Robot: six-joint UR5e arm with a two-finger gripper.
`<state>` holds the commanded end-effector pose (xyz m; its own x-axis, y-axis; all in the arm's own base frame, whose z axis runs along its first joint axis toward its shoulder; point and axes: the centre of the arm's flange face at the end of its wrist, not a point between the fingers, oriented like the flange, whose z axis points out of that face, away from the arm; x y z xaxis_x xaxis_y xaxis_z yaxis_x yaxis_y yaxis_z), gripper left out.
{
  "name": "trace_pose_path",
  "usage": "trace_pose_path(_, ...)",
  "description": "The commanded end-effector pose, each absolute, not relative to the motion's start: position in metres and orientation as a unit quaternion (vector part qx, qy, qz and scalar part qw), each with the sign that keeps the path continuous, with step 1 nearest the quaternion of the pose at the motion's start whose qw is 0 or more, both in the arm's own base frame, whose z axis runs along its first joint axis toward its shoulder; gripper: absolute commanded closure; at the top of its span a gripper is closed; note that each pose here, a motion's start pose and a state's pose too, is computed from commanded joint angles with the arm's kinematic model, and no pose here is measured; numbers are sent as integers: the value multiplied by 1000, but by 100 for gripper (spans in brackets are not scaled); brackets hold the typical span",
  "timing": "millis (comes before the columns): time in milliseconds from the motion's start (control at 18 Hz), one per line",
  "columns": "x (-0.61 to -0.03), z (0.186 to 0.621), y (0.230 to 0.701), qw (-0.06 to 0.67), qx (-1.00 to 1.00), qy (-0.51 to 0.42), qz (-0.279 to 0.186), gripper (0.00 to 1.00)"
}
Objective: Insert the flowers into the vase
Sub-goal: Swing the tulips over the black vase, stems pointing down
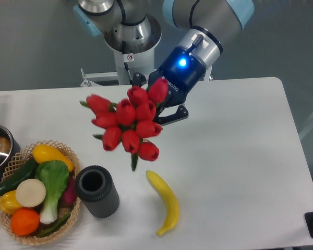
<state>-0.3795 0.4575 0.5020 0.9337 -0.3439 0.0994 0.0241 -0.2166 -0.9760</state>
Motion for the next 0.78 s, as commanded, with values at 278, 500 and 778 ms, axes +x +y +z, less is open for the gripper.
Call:
trace_pose_path(278,-381,493,493,619,-758,139,-152,100)
trace_pose_path(500,-369,490,515,615,-756,155,-164,100)
trace_pose_path(778,-352,487,528,608,-757,165,-174,100)
